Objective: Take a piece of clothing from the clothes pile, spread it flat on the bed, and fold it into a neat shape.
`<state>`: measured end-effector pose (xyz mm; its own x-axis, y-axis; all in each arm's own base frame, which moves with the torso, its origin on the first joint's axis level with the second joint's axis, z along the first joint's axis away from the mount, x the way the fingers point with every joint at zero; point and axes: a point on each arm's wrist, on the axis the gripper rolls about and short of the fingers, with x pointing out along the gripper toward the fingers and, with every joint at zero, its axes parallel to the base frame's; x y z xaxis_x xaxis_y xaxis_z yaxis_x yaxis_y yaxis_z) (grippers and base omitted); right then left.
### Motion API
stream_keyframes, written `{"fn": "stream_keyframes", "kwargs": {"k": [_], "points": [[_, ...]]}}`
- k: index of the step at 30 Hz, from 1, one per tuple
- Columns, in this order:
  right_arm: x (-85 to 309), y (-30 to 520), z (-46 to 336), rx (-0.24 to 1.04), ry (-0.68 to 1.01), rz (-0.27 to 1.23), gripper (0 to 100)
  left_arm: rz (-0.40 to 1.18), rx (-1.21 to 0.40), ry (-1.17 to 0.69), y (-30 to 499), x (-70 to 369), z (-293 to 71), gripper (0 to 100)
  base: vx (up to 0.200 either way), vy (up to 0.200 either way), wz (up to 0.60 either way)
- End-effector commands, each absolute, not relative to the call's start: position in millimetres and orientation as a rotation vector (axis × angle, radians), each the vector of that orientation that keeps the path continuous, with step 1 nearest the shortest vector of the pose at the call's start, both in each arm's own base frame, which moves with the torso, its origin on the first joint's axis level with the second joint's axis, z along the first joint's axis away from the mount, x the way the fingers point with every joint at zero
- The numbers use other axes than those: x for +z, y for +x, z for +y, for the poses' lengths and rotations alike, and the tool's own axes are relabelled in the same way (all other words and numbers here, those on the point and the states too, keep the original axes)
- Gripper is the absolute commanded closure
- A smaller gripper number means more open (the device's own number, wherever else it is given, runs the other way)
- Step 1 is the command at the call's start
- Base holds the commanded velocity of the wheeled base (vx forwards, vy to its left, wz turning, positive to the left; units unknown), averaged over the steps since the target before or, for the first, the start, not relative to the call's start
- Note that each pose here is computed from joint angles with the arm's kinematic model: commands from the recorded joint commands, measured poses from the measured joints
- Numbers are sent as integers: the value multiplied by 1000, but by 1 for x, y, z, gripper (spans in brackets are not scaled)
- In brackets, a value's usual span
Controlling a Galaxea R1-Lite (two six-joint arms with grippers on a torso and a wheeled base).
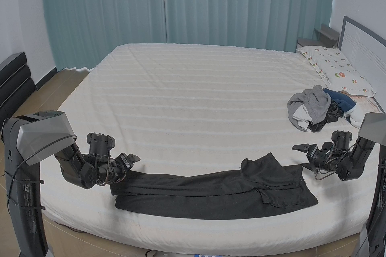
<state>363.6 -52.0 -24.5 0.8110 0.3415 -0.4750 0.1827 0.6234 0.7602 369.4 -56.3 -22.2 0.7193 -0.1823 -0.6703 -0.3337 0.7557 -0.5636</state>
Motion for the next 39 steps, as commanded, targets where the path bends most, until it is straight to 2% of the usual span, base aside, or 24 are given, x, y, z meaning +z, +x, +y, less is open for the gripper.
{"fn": "stream_keyframes", "kwargs": {"k": [1,7,8,19,26,39], "points": [[-29,363,-52,95,910,652,0,806,95,-722,365,-28,-58,0,0,0,0],[-33,363,-50,102,880,655,0,812,79,-698,364,-29,-61,0,0,0,0],[-33,362,-50,101,877,655,0,811,79,-693,364,-29,-61,100,0,0,0],[-34,360,-50,98,875,650,0,797,116,-706,364,-28,-52,100,0,0,0],[-35,354,-50,67,847,614,0,672,148,-790,372,-24,-41,100,0,0,0],[-34,354,-46,77,839,617,0,659,144,-785,373,-35,-42,100,0,0,0]]}}
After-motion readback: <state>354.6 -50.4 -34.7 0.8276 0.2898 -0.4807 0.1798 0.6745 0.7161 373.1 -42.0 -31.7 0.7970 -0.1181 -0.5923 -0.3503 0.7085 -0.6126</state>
